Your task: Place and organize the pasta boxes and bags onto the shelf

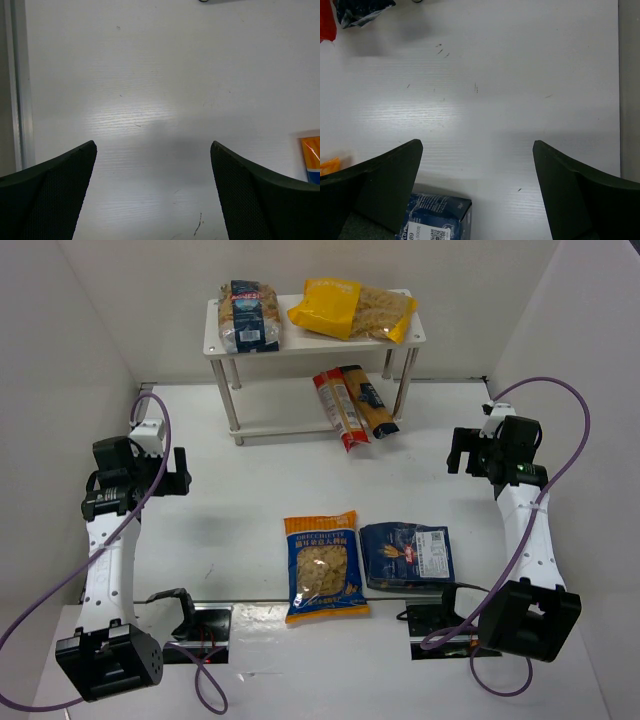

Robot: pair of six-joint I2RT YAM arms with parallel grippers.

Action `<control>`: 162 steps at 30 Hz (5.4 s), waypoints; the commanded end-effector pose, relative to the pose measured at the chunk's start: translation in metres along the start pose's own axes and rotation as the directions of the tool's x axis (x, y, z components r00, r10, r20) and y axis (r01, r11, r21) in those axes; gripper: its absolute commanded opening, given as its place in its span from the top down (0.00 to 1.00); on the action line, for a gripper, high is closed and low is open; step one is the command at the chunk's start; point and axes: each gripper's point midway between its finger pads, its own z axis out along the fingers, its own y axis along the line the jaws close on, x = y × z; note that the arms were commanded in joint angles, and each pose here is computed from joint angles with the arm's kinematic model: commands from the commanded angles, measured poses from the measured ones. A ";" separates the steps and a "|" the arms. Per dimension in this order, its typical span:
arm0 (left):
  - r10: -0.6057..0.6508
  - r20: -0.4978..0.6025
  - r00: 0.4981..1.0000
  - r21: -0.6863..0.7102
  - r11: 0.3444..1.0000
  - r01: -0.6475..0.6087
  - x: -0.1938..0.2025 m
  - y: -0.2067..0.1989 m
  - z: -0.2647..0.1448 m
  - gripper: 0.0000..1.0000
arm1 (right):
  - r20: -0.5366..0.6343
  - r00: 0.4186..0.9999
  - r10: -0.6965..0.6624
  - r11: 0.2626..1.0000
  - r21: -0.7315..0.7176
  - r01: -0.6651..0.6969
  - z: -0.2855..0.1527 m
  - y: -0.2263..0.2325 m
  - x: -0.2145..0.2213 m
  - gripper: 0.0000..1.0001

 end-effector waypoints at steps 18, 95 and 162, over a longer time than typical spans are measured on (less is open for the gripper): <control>0.428 -0.056 0.902 0.570 0.755 -0.323 0.020 -0.129 0.011 0.00 | 0.054 0.998 -0.031 0.999 0.032 0.029 -0.013 -0.004 -0.006 0.00; 0.651 0.100 0.753 0.855 0.330 -0.399 0.054 -0.292 0.021 1.00 | 0.078 0.996 -0.044 0.999 -0.010 0.045 -0.012 0.003 -0.005 0.00; 0.103 0.037 0.994 0.822 0.562 -0.089 -0.042 -0.151 0.009 1.00 | 0.475 0.378 -0.794 0.389 -0.081 0.918 -0.039 0.461 0.142 0.00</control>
